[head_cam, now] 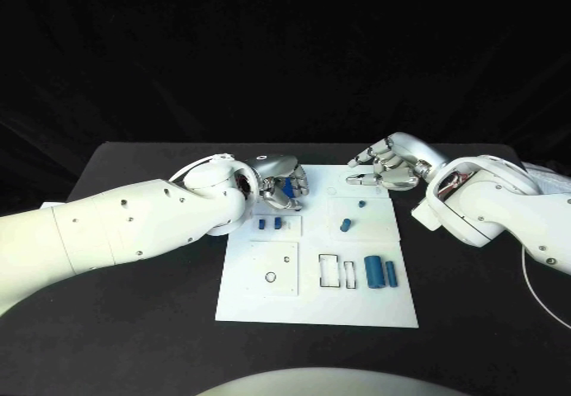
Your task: Assemble the parts on the task board
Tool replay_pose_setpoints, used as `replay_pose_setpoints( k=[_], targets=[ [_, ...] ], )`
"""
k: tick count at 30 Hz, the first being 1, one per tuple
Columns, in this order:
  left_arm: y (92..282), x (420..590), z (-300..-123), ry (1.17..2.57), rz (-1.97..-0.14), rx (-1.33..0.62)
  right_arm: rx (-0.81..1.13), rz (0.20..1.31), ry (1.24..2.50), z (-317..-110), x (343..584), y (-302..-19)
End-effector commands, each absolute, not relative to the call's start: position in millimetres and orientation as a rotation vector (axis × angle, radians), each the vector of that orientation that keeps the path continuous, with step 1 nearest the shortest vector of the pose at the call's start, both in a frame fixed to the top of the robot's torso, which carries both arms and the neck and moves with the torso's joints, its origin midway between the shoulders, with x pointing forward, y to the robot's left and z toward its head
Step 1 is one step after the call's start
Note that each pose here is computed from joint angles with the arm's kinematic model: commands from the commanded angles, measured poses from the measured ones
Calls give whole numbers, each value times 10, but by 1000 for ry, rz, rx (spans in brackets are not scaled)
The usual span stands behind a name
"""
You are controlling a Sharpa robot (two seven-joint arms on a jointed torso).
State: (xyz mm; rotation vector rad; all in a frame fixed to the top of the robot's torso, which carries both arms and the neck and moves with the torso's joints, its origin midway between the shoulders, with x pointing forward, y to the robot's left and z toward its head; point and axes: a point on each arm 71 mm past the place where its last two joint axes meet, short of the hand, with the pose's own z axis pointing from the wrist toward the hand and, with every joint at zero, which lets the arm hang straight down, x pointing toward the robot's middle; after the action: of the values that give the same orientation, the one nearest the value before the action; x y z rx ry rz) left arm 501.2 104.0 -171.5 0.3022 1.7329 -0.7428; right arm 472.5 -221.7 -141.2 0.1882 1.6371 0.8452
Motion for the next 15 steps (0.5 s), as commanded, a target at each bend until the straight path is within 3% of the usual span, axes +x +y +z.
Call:
replay_pose_setpoints(
  k=[1, 15],
  targets=[
    [1032, 5020, -1760, 1746, -654, 380, 176, 855, 1640, -1414, 4717, -2198],
    [1006, 5049, -1868, 1767, -623, 385, 173, 864, 1635, -1404, 4703, -2176]
  ],
)
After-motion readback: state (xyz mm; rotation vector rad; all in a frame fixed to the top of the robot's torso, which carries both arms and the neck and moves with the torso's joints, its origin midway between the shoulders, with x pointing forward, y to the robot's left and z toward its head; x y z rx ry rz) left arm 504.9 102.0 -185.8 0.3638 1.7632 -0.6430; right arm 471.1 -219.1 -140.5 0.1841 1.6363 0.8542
